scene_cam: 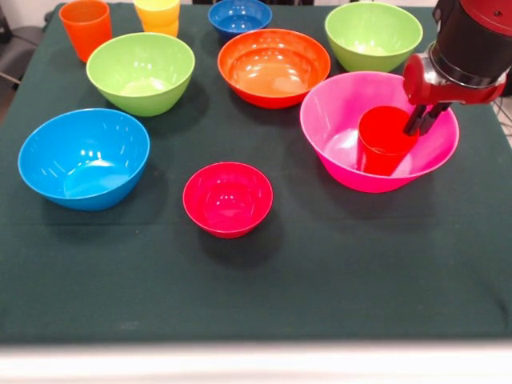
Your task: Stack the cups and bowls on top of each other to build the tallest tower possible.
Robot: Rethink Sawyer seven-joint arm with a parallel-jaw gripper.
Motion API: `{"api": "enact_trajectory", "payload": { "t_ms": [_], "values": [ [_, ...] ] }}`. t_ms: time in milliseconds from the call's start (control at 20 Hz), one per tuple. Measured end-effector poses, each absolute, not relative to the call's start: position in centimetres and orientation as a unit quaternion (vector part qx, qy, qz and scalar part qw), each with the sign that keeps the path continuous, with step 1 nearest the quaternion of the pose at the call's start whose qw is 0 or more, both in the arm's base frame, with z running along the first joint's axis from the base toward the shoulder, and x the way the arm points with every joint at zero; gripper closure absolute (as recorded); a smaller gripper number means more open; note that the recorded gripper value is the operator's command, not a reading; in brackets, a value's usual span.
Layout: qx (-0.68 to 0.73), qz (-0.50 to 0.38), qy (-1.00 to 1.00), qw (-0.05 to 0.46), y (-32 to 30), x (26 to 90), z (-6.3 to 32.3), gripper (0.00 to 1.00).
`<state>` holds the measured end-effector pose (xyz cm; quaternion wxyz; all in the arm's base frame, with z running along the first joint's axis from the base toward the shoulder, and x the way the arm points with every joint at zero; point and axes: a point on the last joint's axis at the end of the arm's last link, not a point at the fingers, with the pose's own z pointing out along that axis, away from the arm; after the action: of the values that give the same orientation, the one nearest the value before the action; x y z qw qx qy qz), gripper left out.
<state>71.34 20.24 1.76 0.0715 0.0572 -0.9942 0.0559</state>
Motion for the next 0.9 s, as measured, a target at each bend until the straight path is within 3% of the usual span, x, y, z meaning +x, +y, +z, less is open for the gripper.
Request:
{"api": "enact_trajectory", "payload": {
  "t_ms": [900],
  "values": [
    [0.069,0.061,-0.993,0.071,21.6,70.4,1.4,1.00]
  ]
}}
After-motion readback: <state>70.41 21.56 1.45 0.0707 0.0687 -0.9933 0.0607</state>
